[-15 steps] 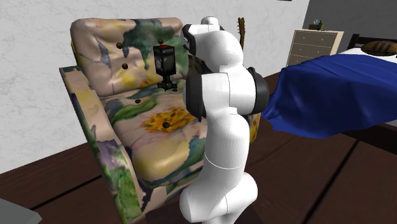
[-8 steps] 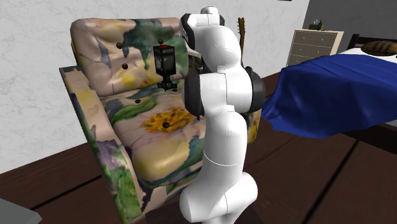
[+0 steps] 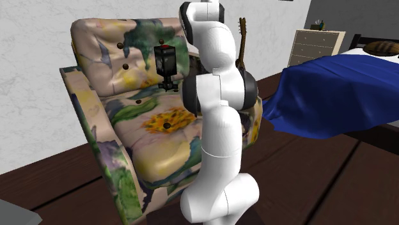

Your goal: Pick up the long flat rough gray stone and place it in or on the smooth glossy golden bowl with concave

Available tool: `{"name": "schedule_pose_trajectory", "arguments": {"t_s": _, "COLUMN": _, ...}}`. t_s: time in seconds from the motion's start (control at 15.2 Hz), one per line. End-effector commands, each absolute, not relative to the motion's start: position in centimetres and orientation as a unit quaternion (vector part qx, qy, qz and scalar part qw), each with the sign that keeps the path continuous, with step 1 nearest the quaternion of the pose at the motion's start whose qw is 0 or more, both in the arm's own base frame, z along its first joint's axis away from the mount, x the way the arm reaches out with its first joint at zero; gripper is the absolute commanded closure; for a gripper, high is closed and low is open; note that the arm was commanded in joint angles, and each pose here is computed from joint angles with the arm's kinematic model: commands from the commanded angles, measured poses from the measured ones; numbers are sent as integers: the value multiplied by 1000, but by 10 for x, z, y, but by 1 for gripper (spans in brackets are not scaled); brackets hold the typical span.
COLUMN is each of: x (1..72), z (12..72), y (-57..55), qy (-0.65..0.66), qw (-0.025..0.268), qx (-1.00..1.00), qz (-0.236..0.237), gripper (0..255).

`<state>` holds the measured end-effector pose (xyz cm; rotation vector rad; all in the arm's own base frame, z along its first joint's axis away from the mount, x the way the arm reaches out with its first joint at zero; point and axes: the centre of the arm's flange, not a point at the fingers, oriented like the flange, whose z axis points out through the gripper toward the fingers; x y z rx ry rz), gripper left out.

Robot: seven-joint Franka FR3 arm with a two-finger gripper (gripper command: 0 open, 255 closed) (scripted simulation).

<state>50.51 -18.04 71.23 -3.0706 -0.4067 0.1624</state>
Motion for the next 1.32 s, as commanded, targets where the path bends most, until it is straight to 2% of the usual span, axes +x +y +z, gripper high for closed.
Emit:
{"name": "schedule_pose_trajectory", "arguments": {"t_s": 0.0, "x": 529, "z": 718, "y": -179, "qy": -132, "qw": 20, "qx": -990, "qz": 53, "gripper": 255}}
{"name": "schedule_pose_trajectory", "arguments": {"t_s": 0.99, "x": 529, "z": 639, "y": -179, "qy": -132, "qw": 20, "qx": -990, "qz": 53, "gripper": 255}}
{"name": "schedule_pose_trajectory", "arguments": {"t_s": 1.25, "x": 529, "z": 637, "y": -179, "qy": -132, "qw": 20, "qx": -990, "qz": 53, "gripper": 255}}
